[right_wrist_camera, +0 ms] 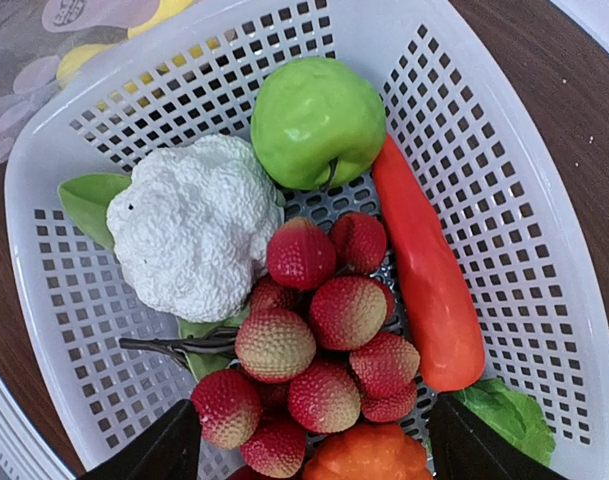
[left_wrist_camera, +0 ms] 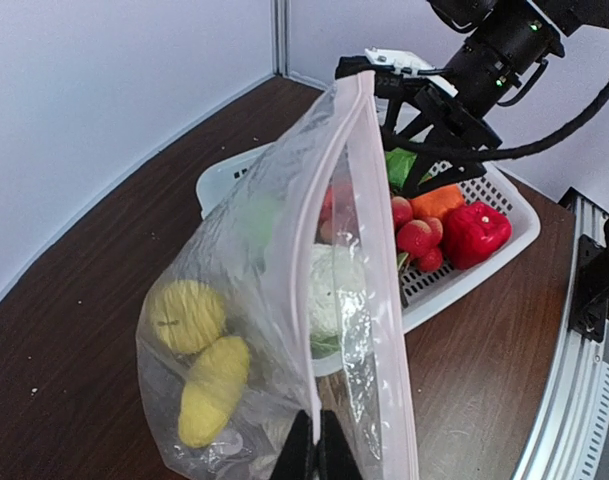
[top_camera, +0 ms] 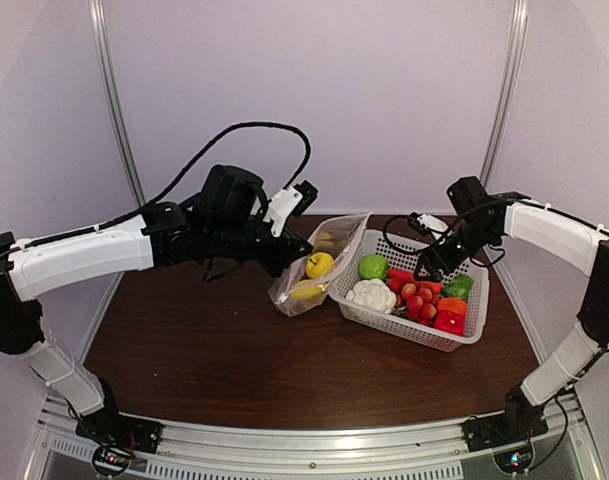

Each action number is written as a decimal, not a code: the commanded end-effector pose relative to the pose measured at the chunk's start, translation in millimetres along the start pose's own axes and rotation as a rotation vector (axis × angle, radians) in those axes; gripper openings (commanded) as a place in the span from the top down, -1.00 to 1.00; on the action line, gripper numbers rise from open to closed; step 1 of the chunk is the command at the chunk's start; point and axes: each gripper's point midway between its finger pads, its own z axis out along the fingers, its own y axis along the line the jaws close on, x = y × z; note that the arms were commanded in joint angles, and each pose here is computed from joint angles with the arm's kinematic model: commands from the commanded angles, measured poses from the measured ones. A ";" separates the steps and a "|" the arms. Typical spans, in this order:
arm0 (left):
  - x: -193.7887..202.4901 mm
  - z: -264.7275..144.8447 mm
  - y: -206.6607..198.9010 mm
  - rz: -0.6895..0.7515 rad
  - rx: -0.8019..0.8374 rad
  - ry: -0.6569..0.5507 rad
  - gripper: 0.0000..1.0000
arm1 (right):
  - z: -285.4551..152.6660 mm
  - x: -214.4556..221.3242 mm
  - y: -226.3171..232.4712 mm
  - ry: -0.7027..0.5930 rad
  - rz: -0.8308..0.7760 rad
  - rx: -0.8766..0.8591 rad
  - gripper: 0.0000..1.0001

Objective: Place the food in the zip-top bag and seal the zipper
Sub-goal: Pick up the fake vegetable from the bin.

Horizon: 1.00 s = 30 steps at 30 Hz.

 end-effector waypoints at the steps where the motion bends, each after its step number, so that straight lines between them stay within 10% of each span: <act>1: -14.6 -10.4 -11.4 -0.069 0.139 -0.096 1.00 | -8.9 21.2 -1.9 0.075 -0.019 0.048 -0.60; 30: -13.5 -23.6 -8.5 -0.115 0.159 -0.128 1.00 | -8.8 119.8 16.1 0.380 -0.017 0.014 -0.89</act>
